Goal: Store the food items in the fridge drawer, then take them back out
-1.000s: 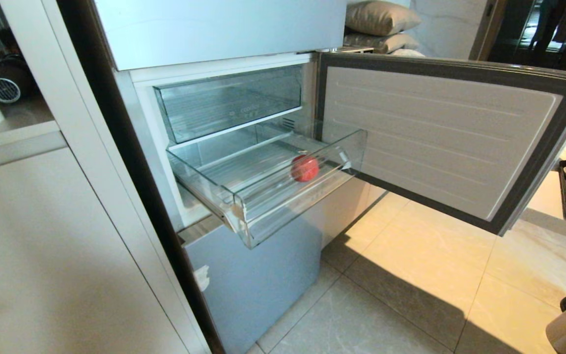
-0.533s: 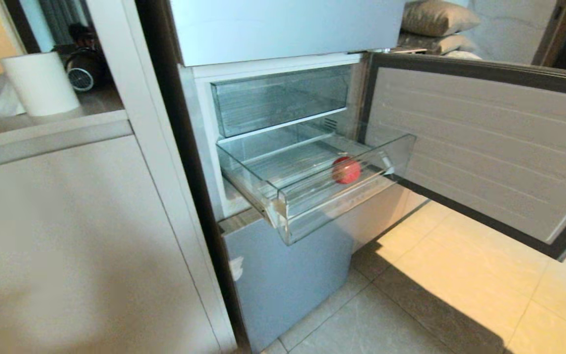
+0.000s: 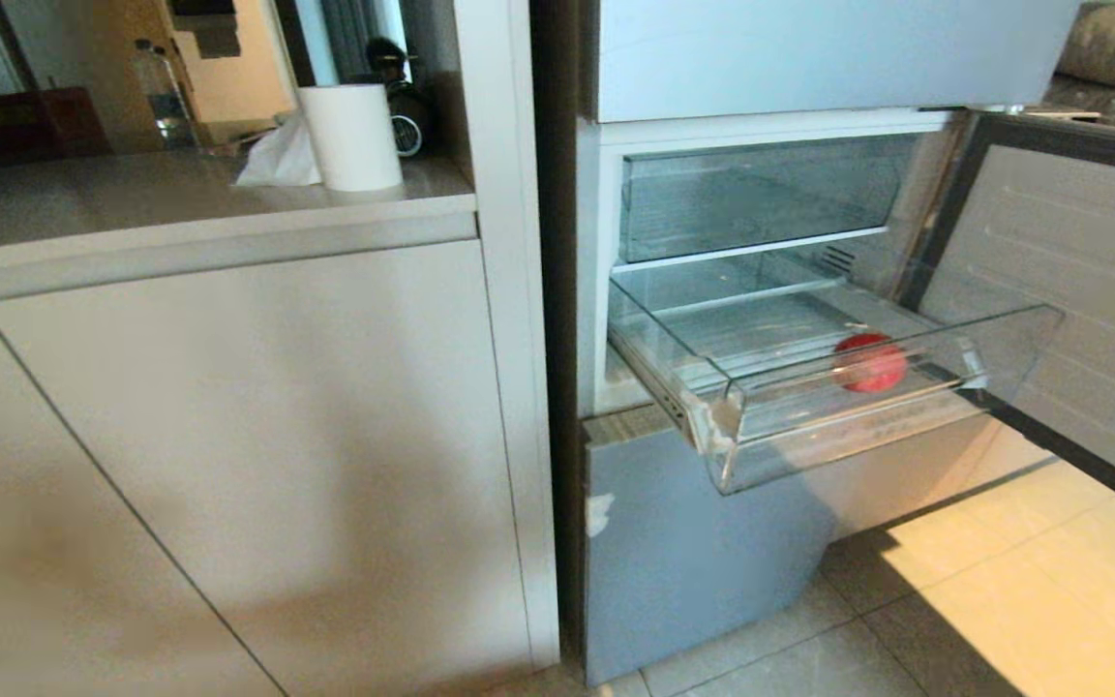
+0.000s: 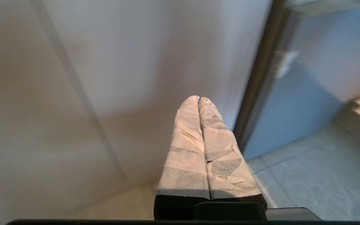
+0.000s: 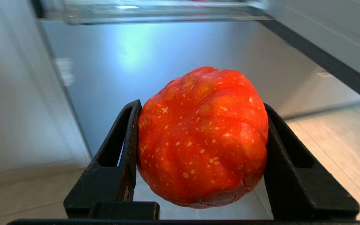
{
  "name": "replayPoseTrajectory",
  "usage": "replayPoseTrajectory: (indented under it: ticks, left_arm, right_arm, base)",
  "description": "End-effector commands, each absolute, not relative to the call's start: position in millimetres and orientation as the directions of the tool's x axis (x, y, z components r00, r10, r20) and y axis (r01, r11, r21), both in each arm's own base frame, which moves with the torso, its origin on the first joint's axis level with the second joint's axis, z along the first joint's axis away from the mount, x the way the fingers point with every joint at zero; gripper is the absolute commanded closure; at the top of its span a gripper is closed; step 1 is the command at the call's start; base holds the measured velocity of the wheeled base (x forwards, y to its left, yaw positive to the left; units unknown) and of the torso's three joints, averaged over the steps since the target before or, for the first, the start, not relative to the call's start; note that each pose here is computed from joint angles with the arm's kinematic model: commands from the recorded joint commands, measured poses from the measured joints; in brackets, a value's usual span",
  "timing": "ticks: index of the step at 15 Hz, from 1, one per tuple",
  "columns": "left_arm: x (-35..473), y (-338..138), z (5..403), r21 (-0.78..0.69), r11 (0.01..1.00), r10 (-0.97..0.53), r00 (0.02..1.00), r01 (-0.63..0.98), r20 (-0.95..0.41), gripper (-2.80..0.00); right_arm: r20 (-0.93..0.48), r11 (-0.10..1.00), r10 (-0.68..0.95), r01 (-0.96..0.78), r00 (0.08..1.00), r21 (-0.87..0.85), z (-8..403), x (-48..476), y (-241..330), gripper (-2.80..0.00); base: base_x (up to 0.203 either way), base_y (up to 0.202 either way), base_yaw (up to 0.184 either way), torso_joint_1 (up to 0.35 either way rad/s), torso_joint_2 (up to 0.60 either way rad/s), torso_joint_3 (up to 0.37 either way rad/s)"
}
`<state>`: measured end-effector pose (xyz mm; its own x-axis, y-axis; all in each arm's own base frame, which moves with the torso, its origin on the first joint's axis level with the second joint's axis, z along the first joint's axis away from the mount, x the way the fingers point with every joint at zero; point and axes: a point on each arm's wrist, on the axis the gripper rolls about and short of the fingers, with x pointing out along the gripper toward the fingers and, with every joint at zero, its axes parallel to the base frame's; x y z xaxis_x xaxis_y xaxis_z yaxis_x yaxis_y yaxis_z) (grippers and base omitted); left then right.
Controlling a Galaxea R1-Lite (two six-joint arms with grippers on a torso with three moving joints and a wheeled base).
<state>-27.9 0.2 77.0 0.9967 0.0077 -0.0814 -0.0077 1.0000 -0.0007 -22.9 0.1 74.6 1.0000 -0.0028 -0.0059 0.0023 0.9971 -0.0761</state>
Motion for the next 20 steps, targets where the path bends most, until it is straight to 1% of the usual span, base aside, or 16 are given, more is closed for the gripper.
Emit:
replayPoseTrajectory:
  ticks: [1, 5, 6, 7, 8, 10, 13, 15, 17, 20]
  left_arm:
    - [-28, 0, 77, 0.0, 1.0, 0.009, 0.997, -0.009, -0.081, 0.0]
    - [-28, 0, 77, -0.001, 1.0, 0.009, 0.997, -0.009, -0.081, 0.0]
    - [-28, 0, 77, -0.001, 1.0, 0.009, 0.997, -0.009, -0.081, 0.0]
    - [-28, 0, 77, -0.001, 1.0, 0.009, 0.997, -0.009, -0.082, 0.0]
    - [-28, 0, 77, -0.001, 1.0, 0.009, 0.997, -0.009, -0.081, 0.0]
    - [-28, 0, 77, -0.001, 1.0, 0.008, 0.997, -0.008, -0.081, 0.0]
    - [-28, 0, 77, -0.001, 1.0, 0.009, 0.997, -0.009, -0.081, 0.0]
    - [-28, 0, 77, -0.001, 1.0, 0.009, 0.997, -0.009, -0.081, 0.0]
    - [-28, 0, 77, -0.001, 1.0, 0.009, 0.997, -0.009, -0.081, 0.0]
    - [-28, 0, 77, -0.001, 1.0, 0.009, 0.997, -0.009, -0.081, 0.0]
  right_arm:
    - [-0.008, 0.997, -0.002, 0.001, 1.0, -0.077, 75, -23, 0, 0.0]
    - [-0.006, 0.996, -0.001, 0.001, 1.0, -0.092, 75, -23, 0, 0.0]
    - [0.017, 0.996, -0.001, 0.002, 1.0, -0.09, 82, -25, 0, 0.0]
    - [0.053, 0.996, 0.001, 0.004, 0.999, -0.085, 98, -29, 0, 0.0]
    - [0.032, 0.997, 0.003, -0.001, 0.999, -0.075, 109, -28, 0, 0.0]
    - [-0.089, 0.999, 0.018, -0.022, 0.996, -0.044, 134, -11, 1, 0.0]
    - [-0.239, 0.996, 0.091, -0.083, 0.967, 0.043, 184, 38, 2, 0.0]
    - [-0.301, 0.989, 0.138, -0.115, 0.943, 0.094, 212, 90, 3, 0.0]
    - [-0.327, 0.983, 0.166, -0.131, 0.93, 0.125, 234, 151, 3, 0.0]
    - [-0.311, 0.978, 0.187, -0.149, 0.932, 0.143, 257, 236, 4, 0.0]
  base:
    - [0.0, -0.007, 0.116, -0.001, 0.0, -0.001]
    - [0.0, 0.001, 0.018, 0.0, 0.0, 0.002]
    - [0.0, 0.0, 0.0, 0.0, 0.0, 0.0]
    - [0.0, 0.0, 0.0, 0.0, 0.0, 0.0]
    - [0.0, 0.0, 0.0, 0.0, 0.0, 0.0]
    - [0.0, 0.0, 0.0, 0.0, 0.0, 0.0]
    - [0.0, 0.0, 0.0, 0.0, 0.0, 0.0]
    - [0.0, 0.0, 0.0, 0.0, 0.0, 0.0]
    - [0.0, 0.0, 0.0, 0.0, 0.0, 0.0]
    - [0.0, 0.0, 0.0, 0.0, 0.0, 0.0]
